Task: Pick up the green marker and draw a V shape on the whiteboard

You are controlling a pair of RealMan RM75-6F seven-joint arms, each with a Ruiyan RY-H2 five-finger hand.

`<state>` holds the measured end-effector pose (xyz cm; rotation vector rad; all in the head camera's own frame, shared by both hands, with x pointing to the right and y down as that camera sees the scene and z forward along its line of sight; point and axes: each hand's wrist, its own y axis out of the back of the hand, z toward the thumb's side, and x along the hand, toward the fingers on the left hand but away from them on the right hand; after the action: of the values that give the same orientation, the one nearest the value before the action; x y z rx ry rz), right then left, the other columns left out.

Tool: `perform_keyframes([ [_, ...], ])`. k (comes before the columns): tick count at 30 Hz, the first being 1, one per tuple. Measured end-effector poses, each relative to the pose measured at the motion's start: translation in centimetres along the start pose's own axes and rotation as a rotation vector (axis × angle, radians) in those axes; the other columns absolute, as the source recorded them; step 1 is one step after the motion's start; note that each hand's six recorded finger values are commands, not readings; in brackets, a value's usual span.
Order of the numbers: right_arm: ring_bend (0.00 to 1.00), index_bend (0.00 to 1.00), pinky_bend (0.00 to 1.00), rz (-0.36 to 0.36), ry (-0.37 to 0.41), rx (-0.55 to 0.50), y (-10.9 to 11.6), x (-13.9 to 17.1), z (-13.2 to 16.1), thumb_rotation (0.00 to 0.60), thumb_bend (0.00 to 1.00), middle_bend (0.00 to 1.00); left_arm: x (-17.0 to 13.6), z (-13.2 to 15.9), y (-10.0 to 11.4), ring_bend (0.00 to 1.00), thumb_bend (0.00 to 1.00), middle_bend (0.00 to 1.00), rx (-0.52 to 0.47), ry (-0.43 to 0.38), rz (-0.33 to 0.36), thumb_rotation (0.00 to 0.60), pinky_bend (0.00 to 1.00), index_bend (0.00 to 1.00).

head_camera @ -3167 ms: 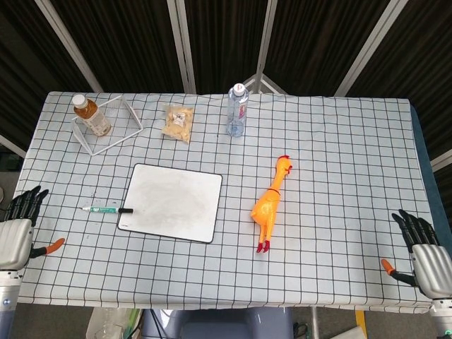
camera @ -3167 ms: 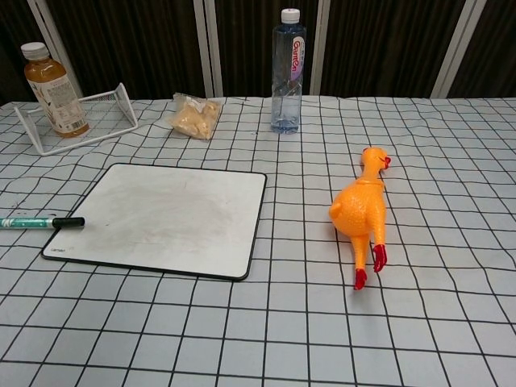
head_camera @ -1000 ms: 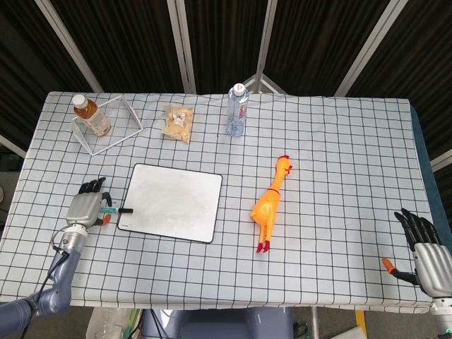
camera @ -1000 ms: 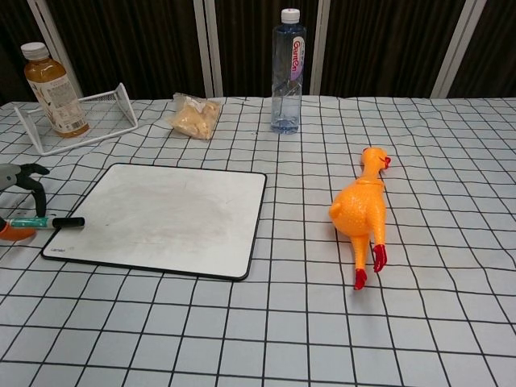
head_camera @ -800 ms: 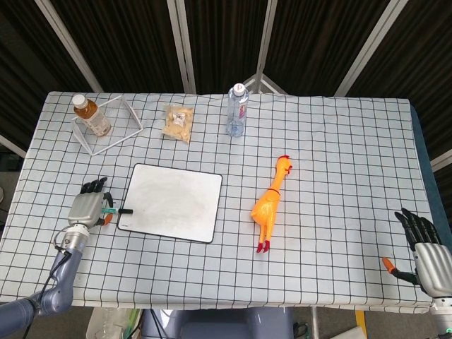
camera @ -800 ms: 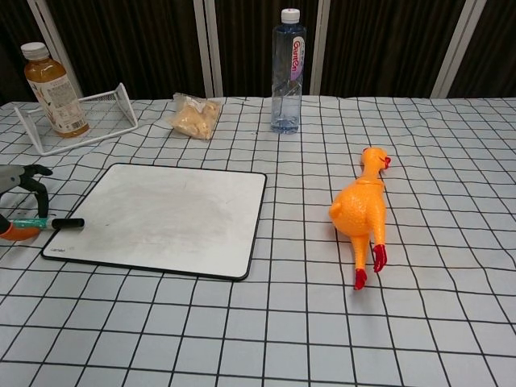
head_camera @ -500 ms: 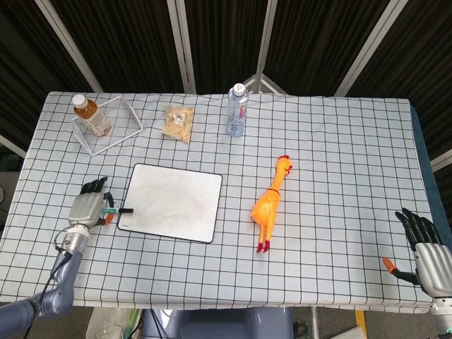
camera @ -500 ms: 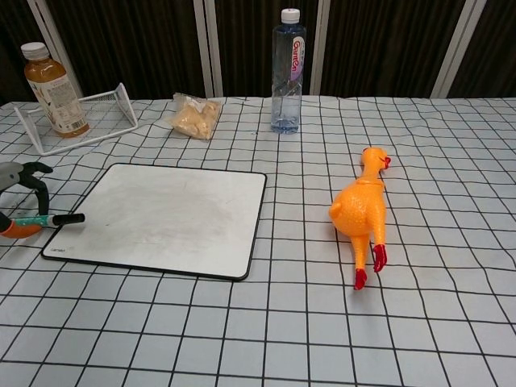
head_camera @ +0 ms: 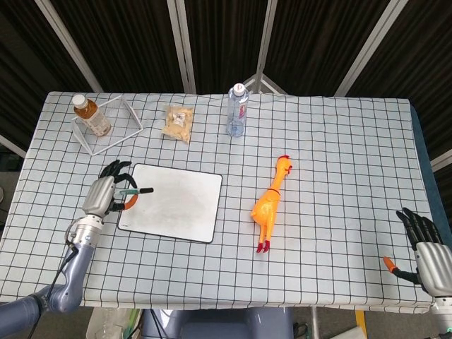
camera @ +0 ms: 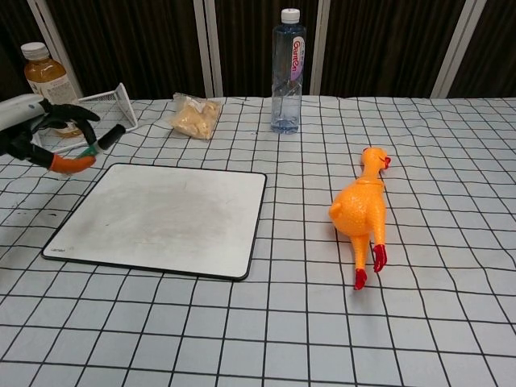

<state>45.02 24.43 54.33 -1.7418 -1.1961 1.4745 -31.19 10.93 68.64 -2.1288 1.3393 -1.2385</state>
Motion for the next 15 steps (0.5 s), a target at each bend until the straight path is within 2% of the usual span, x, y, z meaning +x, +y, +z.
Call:
perform_keyframes([
  [5, 0.00, 0.00, 0.00, 0.002, -0.003, -0.004, 0.0, 0.0, -0.1, 0.600, 0.27, 0.00, 1.5, 3.1, -2.2, 0.00, 0.61, 0.16, -0.124, -0.084, -0.029, 0.600, 0.00, 0.70],
  [15, 0.00, 0.00, 0.00, 0.007, -0.010, -0.011, -0.1, -0.1, -0.4, 0.600, 0.26, 0.00, 4.0, 5.5, -6.8, 0.00, 0.61, 0.16, -0.210, -0.114, -0.101, 0.600, 0.00, 0.70],
])
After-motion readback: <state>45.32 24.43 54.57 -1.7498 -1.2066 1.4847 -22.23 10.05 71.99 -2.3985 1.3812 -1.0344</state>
